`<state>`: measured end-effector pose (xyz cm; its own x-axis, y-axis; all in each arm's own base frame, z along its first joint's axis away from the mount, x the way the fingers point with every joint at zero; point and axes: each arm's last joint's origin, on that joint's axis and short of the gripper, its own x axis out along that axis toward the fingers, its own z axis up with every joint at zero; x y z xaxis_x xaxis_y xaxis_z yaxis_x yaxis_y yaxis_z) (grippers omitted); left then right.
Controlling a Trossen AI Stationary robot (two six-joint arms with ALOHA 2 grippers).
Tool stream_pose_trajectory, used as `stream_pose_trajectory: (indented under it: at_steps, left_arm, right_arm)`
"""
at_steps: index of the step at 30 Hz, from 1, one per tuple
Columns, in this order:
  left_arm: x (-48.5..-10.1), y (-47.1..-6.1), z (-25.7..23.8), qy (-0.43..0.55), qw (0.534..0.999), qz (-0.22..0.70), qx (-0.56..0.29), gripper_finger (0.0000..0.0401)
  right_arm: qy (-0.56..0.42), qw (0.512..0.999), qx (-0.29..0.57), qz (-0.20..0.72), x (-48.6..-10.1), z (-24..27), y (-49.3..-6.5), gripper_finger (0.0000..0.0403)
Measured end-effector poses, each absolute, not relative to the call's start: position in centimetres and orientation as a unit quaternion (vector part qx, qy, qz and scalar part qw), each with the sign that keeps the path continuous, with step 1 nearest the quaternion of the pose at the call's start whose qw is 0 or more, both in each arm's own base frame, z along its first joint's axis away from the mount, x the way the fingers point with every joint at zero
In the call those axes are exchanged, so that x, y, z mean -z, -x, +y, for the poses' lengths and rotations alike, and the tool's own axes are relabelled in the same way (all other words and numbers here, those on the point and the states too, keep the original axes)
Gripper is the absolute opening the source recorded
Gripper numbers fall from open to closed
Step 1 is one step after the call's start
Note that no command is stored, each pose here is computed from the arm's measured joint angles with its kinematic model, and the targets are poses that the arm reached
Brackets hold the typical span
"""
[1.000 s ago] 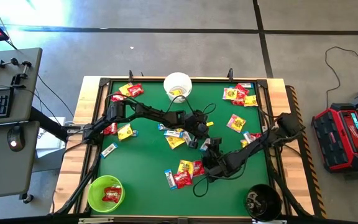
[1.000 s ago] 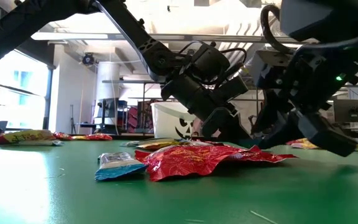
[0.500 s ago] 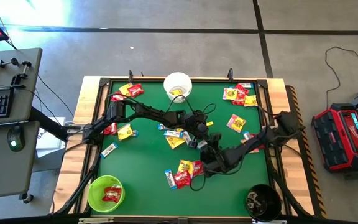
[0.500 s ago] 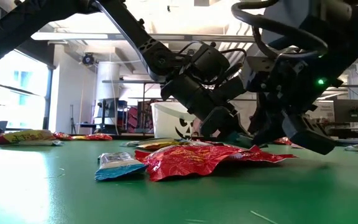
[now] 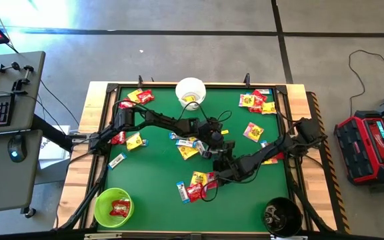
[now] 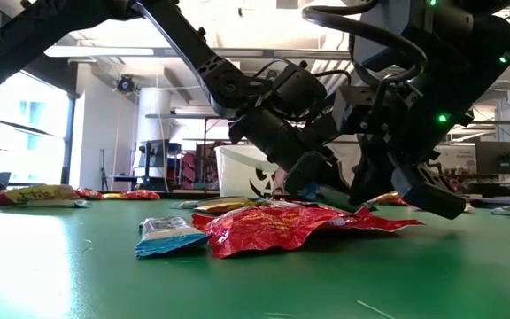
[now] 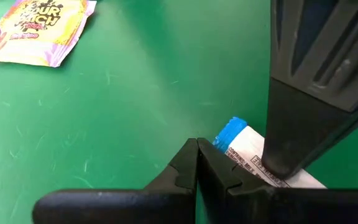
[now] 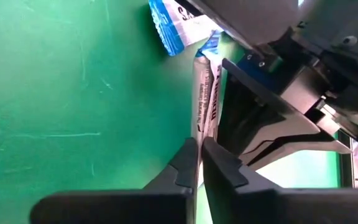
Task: Sort candy by brand, put in halloween buckets
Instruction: Put the white candy into the black bucket
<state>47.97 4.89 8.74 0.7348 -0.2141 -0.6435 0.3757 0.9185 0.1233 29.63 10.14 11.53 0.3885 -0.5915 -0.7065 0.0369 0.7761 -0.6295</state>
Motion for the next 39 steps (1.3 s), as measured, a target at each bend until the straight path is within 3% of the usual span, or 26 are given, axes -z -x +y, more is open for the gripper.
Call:
stream_pose_trajectory:
  at_steps: [17, 25, 39]
  left_arm:
    - [-12.3, -46.6, 8.8, -0.107, 0.927, 0.339, 0.121, 0.0000]
    - [-10.5, -45.5, 8.2, -0.124, 0.914, 0.356, 0.149, 0.0000]
    - [-10.0, -45.5, 5.2, -0.182, 0.900, 0.364, 0.153, 0.0000]
  right_arm:
    - [0.233, 0.804, 0.224, 0.499, -13.4, 10.0, -29.0, 0.0000]
    - [0.183, 0.819, 0.208, 0.502, -13.9, 10.8, -28.6, 0.0001]
    - [0.081, 0.824, 0.219, 0.517, -13.6, 11.0, -28.4, 0.0128]
